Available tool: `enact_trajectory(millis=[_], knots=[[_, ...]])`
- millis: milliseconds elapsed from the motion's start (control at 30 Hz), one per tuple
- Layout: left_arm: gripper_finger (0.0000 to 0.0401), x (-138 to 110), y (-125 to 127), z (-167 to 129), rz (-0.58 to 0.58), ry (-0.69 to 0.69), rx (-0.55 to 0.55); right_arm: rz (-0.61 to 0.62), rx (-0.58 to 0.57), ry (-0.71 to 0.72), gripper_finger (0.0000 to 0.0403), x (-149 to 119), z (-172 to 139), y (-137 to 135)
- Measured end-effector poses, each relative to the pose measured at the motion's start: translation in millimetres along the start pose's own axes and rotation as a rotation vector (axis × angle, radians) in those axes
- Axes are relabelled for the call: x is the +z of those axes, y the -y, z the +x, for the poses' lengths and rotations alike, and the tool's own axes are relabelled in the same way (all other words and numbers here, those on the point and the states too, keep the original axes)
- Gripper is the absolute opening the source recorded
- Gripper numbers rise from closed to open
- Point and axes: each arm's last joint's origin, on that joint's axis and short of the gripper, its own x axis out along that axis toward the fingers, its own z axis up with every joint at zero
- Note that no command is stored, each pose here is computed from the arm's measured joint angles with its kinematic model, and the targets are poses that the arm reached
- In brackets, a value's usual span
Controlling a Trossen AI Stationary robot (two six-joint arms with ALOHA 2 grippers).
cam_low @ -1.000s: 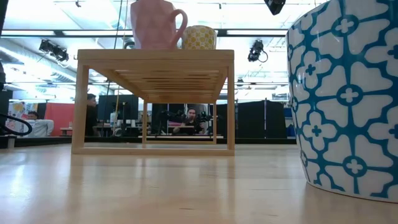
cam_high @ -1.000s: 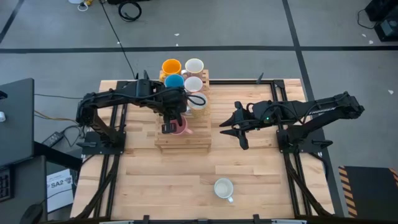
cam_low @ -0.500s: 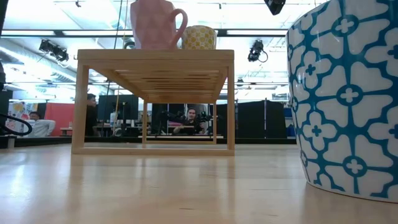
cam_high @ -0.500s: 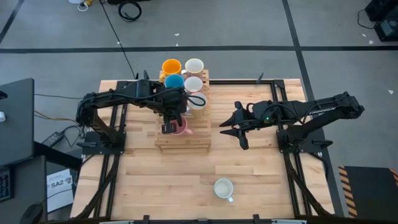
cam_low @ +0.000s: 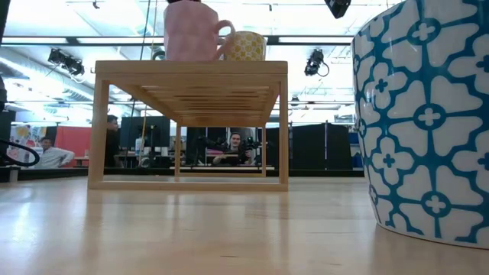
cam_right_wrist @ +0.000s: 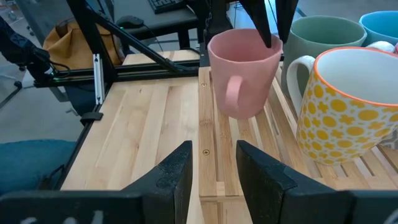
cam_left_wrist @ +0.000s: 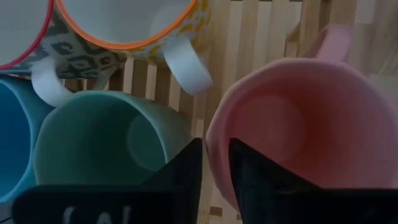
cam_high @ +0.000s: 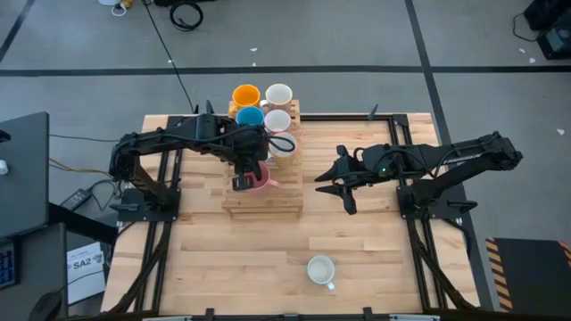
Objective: Place coffee mugs
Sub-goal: Put the pink mug on the shelf
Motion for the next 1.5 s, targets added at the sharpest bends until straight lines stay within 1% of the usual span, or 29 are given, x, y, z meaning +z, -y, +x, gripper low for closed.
enact_trajectory(millis=[267, 567, 733, 867, 967, 1067, 1200, 1367, 1500], knots=[[0.0109, 0, 0, 0, 0.000, 0.002, 0.004, 0.000, 0.000, 0.000, 0.0130, 0, 0, 0], [0.0106, 2, -1, -5, -0.036, 0.024, 0.004, 0.000, -0.003, -0.002, 0.0130, 0, 2, 0], [0.0106, 7, -2, -29, -0.055, 0.109, 0.001, 0.000, -0.012, -0.003, 0.0130, -2, 17, -1], [0.0105, 6, 3, -57, -0.118, 0.167, -0.021, -0.013, -0.012, -0.005, 0.0130, -5, 34, -2], [0.0105, -1, 14, -74, -0.157, 0.157, -0.051, -0.048, -0.012, 0.000, 0.0130, -7, 45, -2], [0.0103, -6, 34, -82, -0.163, 0.143, -0.085, -0.068, -0.011, 0.012, 0.0130, -8, 56, -3], [0.0094, -18, 67, -85, -0.080, 0.133, -0.094, -0.101, -0.037, 0.030, 0.0130, -9, 67, -2], [0.0077, -46, 103, -73, -0.079, 0.075, -0.024, -0.135, -0.161, 0.023, 0.0130, -13, 76, 1], [0.0064, -73, 124, -48, -0.114, 0.034, 0.103, -0.136, -0.236, 0.021, 0.0130, -16, 83, 3]])
